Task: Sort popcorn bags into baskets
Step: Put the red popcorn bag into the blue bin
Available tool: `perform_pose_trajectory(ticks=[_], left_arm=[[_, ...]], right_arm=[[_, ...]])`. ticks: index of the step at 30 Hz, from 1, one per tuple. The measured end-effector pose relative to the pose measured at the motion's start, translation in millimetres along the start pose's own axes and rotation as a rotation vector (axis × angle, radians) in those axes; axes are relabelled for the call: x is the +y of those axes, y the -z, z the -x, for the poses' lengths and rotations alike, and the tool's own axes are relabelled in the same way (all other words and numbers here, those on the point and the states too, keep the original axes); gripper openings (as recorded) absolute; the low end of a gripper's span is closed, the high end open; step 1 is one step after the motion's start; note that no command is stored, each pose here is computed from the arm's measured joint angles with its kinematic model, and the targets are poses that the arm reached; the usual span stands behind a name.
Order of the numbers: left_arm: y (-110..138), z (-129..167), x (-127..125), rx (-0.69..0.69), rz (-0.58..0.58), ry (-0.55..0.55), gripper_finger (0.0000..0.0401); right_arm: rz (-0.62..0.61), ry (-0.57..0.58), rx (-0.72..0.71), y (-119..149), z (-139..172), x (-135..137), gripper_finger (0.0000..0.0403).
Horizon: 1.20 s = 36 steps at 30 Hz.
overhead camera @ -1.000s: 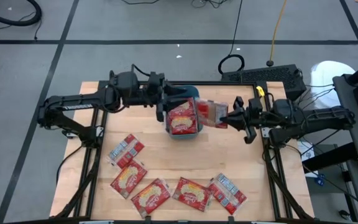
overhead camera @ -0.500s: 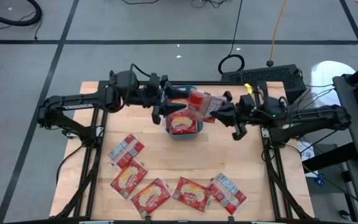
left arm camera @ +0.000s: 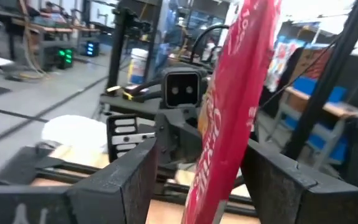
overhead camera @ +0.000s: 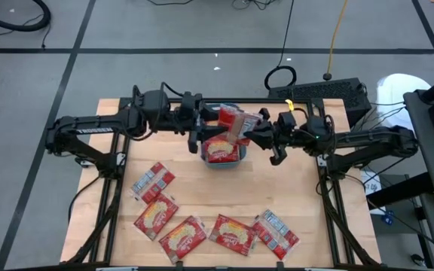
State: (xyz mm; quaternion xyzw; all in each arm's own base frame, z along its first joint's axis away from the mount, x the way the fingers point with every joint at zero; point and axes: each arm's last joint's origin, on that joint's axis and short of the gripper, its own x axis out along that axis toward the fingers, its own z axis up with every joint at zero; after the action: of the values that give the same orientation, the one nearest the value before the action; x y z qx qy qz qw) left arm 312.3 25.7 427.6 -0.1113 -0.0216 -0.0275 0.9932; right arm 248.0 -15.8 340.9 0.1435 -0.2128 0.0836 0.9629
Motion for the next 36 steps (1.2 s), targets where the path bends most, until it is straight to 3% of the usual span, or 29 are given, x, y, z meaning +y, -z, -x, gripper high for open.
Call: perform_pose_trajectory(ticks=[8, 14, 21, 30, 36], left_arm=[[3, 0, 4, 0.028, -0.073, -0.032, 0.0203], [2, 1, 7, 0.023, -0.196, -0.088, 0.0118], [4, 4, 25, 0.079, -0.225, -0.172, 0.0017], [3, 10, 47, 0.114, -0.243, -0.271, 0.0046], [5, 15, 60, 0.171, -0.33, -0.348, 0.0024]], right_arm=[[0.036, -0.023, 0.037, -6, 5, -20, 0.001], [0.046, 0.003, 0.08, -7, 9, -34, 0.001], [0.051, 0.051, 0.117, -7, 13, -46, 0.0015], [-0.002, 0.176, 0.204, -3, 21, -62, 0.0073], [-0.102, 0.294, 0.345, -1, 37, -70, 0.0117]])
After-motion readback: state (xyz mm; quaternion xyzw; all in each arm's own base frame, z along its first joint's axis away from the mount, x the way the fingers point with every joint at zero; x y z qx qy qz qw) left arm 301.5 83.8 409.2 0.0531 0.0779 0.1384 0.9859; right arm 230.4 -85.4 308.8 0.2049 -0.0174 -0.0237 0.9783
